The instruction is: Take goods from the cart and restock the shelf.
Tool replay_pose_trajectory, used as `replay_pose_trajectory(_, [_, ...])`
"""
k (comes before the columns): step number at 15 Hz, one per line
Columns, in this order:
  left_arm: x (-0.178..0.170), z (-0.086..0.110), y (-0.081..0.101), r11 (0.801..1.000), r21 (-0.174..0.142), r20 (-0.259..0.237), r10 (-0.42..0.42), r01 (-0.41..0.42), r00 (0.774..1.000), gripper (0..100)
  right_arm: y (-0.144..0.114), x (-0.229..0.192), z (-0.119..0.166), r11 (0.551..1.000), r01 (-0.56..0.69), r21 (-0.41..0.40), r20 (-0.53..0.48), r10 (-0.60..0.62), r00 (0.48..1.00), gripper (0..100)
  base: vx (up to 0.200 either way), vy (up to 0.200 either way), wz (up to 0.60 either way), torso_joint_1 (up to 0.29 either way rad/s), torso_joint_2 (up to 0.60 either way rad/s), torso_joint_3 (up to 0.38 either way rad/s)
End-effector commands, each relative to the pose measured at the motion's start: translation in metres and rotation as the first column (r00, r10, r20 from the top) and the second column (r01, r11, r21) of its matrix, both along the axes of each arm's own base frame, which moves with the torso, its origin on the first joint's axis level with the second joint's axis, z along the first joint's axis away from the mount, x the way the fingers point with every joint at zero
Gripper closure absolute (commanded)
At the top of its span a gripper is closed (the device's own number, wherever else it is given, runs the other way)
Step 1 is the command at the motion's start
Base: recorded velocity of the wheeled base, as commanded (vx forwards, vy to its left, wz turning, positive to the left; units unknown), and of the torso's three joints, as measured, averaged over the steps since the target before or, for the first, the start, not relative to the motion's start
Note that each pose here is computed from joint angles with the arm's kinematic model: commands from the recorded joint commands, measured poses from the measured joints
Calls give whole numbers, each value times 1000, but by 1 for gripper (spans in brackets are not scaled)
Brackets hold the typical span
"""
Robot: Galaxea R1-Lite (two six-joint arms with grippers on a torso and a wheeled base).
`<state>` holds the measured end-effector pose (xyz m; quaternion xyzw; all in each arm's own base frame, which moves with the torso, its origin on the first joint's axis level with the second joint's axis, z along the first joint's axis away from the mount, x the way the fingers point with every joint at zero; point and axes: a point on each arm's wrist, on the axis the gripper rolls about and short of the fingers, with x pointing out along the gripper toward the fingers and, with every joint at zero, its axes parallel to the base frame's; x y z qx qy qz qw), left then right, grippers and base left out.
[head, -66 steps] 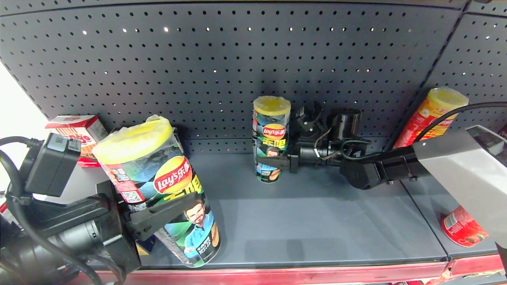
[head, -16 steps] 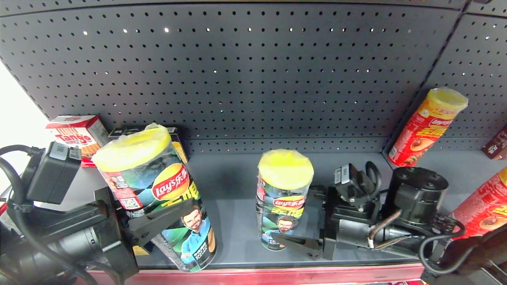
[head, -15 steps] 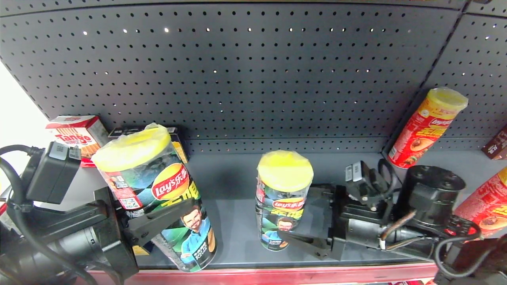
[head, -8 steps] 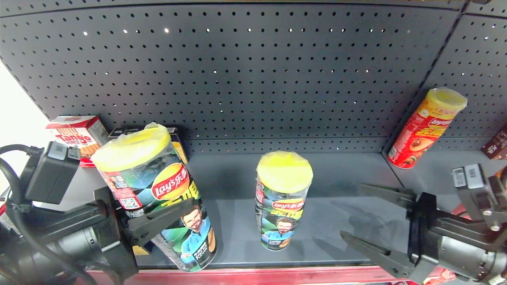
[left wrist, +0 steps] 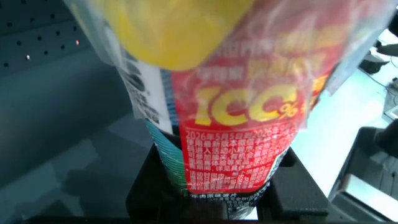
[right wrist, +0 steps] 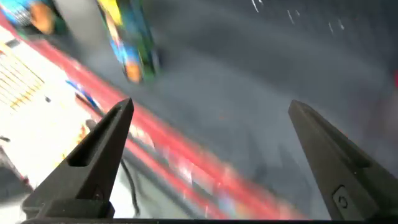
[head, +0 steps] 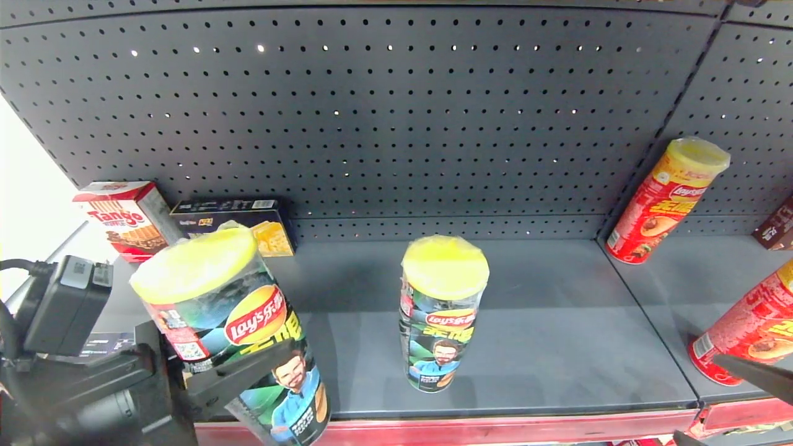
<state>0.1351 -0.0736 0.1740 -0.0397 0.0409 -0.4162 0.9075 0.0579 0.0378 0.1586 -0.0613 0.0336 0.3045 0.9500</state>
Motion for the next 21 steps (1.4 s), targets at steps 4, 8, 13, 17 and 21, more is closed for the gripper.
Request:
replay_pose_trajectory(4, [-30,-4,14,1000,-22,38,2,-1,999,100,-47,-74,-75,947,321,37,6,-321,947,0,0,0,0,0,0,0])
replay_pose_trajectory(8, [-9,18,2,999,-40,80,-14,17,997,100,-50,-75,-74,784,616,73,6,-618,786,0,0,0,0,0,0,0])
replay_pose_trajectory(13, [-4,18,-15,995,-27,59,-96,97,994,100,-50,-74,-74,757,644,114,11,-649,761,0,0,0,0,0,0,0])
replay_pose_trajectory(17, [6,19,-20,995,-22,48,-95,96,994,100,-49,-80,-77,876,456,156,50,-468,882,0,0,0,0,0,0,0])
replay_pose_trajectory(21, [16,22,-24,995,-24,42,-96,97,994,100,-48,-80,-77,890,429,154,53,-441,896,0,0,0,0,0,0,0])
